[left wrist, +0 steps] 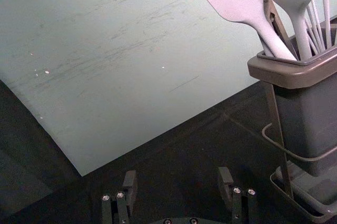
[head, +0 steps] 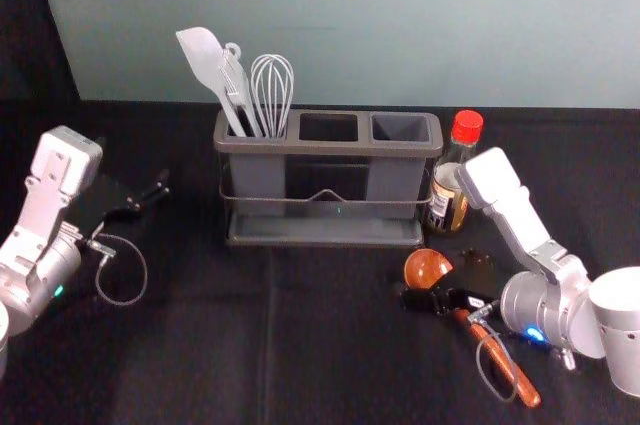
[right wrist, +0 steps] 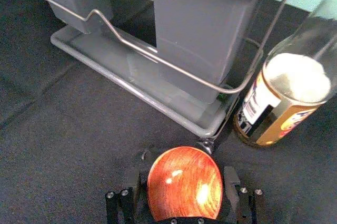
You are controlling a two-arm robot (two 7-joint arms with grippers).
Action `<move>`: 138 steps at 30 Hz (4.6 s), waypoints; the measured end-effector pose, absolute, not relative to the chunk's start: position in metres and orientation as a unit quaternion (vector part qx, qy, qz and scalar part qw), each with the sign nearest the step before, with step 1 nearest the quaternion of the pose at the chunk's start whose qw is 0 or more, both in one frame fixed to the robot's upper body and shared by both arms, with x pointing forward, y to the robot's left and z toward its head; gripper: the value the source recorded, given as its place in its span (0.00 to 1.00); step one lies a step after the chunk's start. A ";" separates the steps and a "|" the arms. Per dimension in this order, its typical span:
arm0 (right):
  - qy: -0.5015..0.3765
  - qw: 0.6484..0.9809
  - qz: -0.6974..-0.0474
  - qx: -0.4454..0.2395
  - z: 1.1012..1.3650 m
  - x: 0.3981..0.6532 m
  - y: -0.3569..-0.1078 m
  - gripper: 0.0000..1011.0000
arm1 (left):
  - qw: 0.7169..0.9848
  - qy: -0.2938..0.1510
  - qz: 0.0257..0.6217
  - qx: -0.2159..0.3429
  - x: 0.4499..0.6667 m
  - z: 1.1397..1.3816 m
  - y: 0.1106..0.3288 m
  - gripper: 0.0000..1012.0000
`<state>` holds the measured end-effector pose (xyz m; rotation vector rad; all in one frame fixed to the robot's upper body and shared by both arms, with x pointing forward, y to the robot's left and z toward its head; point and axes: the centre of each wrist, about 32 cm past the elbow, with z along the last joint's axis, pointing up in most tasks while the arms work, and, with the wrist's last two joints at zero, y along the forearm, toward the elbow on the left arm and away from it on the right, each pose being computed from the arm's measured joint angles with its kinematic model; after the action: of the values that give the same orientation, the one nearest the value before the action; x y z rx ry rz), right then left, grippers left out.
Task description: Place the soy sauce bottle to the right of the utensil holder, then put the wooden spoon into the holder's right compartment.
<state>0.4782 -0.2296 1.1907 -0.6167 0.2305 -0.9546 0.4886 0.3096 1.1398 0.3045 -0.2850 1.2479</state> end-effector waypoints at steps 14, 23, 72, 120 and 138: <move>0.119 0.835 -0.447 -0.298 1.191 0.483 -0.226 0.99 | 0.791 -0.132 0.580 0.141 0.489 1.140 0.310 0.99; 0.119 0.838 -0.446 -0.292 1.191 0.482 -0.229 0.99 | 0.791 -0.132 0.580 0.141 0.489 1.140 0.310 0.99; 0.044 0.888 -0.421 -0.181 1.228 0.447 -0.257 0.83 | 0.791 -0.132 0.580 0.141 0.489 1.140 0.310 0.99; -0.206 0.878 -0.418 0.114 1.183 0.421 -0.263 0.83 | 0.791 -0.132 0.580 0.141 0.489 1.140 0.310 0.99; -0.193 0.877 -0.416 0.142 1.190 0.443 -0.250 0.83 | 0.791 -0.132 0.580 0.141 0.489 1.140 0.310 0.99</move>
<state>0.4432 -0.2498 1.1899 0.2969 -0.4032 -0.8668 0.4886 0.3097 1.1398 0.3045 -0.2851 1.2479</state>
